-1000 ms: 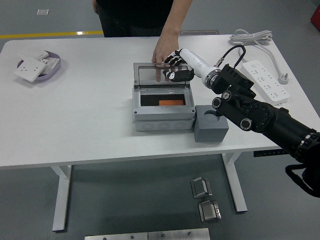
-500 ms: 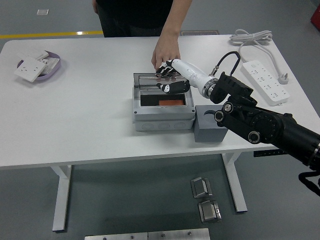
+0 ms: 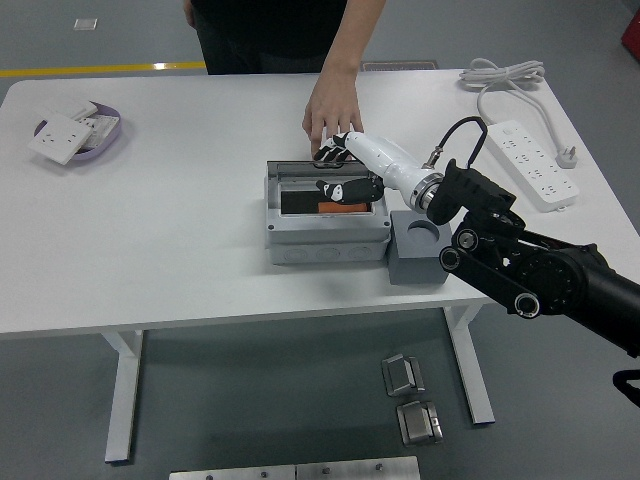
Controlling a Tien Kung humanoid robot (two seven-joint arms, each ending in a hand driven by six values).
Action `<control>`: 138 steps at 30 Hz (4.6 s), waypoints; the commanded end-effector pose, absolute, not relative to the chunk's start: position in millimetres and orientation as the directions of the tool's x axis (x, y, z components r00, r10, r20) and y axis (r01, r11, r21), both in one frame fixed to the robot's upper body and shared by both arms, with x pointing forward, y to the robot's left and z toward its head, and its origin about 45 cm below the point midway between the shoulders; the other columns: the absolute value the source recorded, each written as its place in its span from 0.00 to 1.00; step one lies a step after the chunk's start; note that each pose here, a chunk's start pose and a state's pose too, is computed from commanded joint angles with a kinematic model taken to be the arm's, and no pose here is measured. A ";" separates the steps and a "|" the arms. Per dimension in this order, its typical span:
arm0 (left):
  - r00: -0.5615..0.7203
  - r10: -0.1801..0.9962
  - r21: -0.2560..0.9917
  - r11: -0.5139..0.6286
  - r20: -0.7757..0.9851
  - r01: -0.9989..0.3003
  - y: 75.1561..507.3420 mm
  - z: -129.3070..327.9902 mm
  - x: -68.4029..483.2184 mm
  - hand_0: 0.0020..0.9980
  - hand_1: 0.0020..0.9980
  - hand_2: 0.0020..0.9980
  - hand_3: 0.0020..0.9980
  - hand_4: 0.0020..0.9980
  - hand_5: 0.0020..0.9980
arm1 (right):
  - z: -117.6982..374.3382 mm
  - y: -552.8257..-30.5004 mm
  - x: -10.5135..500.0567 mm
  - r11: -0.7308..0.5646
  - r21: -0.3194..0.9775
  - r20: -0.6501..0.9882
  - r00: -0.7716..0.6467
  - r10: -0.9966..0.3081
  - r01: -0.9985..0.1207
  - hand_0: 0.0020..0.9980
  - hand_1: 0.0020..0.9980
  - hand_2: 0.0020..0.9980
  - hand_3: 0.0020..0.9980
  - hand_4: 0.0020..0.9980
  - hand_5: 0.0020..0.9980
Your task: Pick up the cylinder from the cube,place it in the box,flap close box
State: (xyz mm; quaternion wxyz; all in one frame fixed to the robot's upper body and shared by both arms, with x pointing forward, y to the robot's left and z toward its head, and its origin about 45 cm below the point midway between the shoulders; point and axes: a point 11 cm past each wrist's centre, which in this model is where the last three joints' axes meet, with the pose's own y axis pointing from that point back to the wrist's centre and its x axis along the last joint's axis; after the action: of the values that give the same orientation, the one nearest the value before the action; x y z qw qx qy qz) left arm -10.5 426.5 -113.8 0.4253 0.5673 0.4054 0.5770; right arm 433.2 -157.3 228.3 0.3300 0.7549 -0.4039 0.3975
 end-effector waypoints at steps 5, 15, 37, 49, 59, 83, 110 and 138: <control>0.004 0.951 0.951 -0.308 0.308 -0.028 425.2 -114.3 -12.2 0.60 0.62 0.61 0.61 0.67 0.29 | 227.1 -155.9 427.9 -0.451 0.168 0.878 0.342 -0.336 -0.876 0.76 0.69 0.68 0.70 0.64 0.29; 0.002 0.952 0.952 -0.307 0.307 -0.024 423.9 -114.8 -14.0 0.60 0.62 0.61 0.61 0.67 0.29 | 215.4 -151.8 412.1 -0.463 0.190 0.887 0.354 -0.296 -0.866 0.75 0.69 0.68 0.70 0.64 0.30; -0.009 0.952 0.952 -0.306 0.306 -0.003 420.0 -116.2 -21.5 0.60 0.62 0.61 0.61 0.67 0.29 | 250.8 -234.2 412.2 -0.266 0.002 0.817 0.155 -0.555 -0.964 0.75 0.68 0.68 0.70 0.64 0.31; -0.008 0.955 0.955 -0.296 0.296 -0.001 413.9 -118.1 -25.0 0.60 0.62 0.61 0.61 0.67 0.29 | 246.0 -297.4 396.1 -0.066 -0.120 0.562 -0.013 -0.827 -0.991 0.74 0.68 0.67 0.69 0.64 0.32; -0.012 0.956 0.956 -0.293 0.293 0.007 411.1 -119.0 -30.0 0.60 0.62 0.61 0.61 0.67 0.30 | 242.0 -334.5 384.3 0.050 -0.155 0.413 -0.111 -0.904 -0.987 0.74 0.68 0.67 0.68 0.64 0.32; -0.007 0.953 0.953 -0.303 0.303 -0.010 419.3 -116.4 -21.1 0.60 0.62 0.61 0.61 0.67 0.30 | 223.2 -358.9 369.4 0.143 -0.148 0.170 -0.167 -0.971 -0.979 0.75 0.68 0.67 0.69 0.64 0.31; -0.014 0.954 0.954 -0.300 0.300 0.011 416.2 -117.4 -30.8 0.60 0.62 0.61 0.61 0.67 0.30 | 220.0 -351.7 371.6 0.102 -0.126 0.142 -0.119 -0.983 -0.987 0.77 0.70 0.69 0.70 0.66 0.29; 0.001 0.957 0.957 -0.289 0.289 0.030 406.1 -120.4 -36.7 0.60 0.62 0.61 0.61 0.68 0.30 | 231.7 -345.8 375.3 0.066 -0.152 0.175 -0.092 -0.980 -0.986 0.77 0.71 0.70 0.70 0.78 0.11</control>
State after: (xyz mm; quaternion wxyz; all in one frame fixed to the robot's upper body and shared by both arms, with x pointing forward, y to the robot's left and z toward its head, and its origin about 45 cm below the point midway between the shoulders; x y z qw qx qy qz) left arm -36.7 406.1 -120.4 0.4132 0.5741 0.4301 0.5610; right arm 375.3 -345.8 231.7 0.0131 0.6736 -0.7298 0.1159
